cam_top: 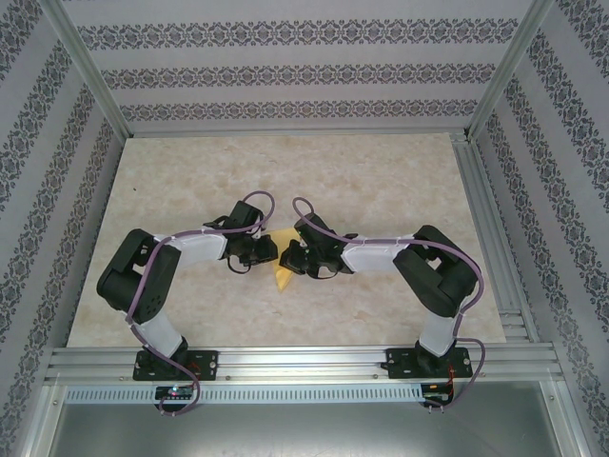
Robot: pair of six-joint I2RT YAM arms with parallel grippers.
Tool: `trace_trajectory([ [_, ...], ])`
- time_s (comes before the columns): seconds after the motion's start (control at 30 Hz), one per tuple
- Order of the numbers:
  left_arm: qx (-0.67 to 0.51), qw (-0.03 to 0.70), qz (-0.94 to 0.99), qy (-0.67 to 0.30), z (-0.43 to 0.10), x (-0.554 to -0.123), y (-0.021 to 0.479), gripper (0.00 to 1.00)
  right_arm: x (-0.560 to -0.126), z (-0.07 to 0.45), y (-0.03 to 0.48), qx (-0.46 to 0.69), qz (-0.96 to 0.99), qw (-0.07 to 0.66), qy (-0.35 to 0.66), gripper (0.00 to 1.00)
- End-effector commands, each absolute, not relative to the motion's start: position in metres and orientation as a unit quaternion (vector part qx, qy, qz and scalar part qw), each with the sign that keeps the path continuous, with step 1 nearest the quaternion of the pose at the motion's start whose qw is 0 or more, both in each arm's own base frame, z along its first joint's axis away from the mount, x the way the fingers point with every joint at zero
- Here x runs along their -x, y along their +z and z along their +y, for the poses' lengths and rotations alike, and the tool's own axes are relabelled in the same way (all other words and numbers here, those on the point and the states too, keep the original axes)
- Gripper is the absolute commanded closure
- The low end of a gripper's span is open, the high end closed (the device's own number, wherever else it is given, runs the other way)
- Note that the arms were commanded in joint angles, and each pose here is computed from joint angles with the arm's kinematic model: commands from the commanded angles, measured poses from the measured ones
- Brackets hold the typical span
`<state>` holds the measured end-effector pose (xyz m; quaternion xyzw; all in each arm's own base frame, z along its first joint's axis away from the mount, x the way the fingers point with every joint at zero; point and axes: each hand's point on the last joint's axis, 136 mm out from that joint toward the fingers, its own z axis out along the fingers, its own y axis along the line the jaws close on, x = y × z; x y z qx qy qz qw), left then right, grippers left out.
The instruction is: Fold a paper plane with a square sheet of paper (pick it up from the middle)
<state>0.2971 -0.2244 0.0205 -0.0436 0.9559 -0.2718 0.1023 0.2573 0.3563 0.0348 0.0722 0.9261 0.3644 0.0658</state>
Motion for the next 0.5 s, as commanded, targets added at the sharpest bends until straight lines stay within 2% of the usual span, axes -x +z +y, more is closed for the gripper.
trace_trajectory([
  [0.0,0.045,0.103,0.955,-0.275,-0.225,-0.304,0.021,0.83,-0.259,0.366,0.037,-0.052,0.926,0.069,0.369,0.92],
  [0.47,0.043,0.101,0.956,-0.273,-0.225,-0.303,0.021,0.83,-0.263,0.359,0.027,-0.065,0.932,0.075,0.348,0.91],
])
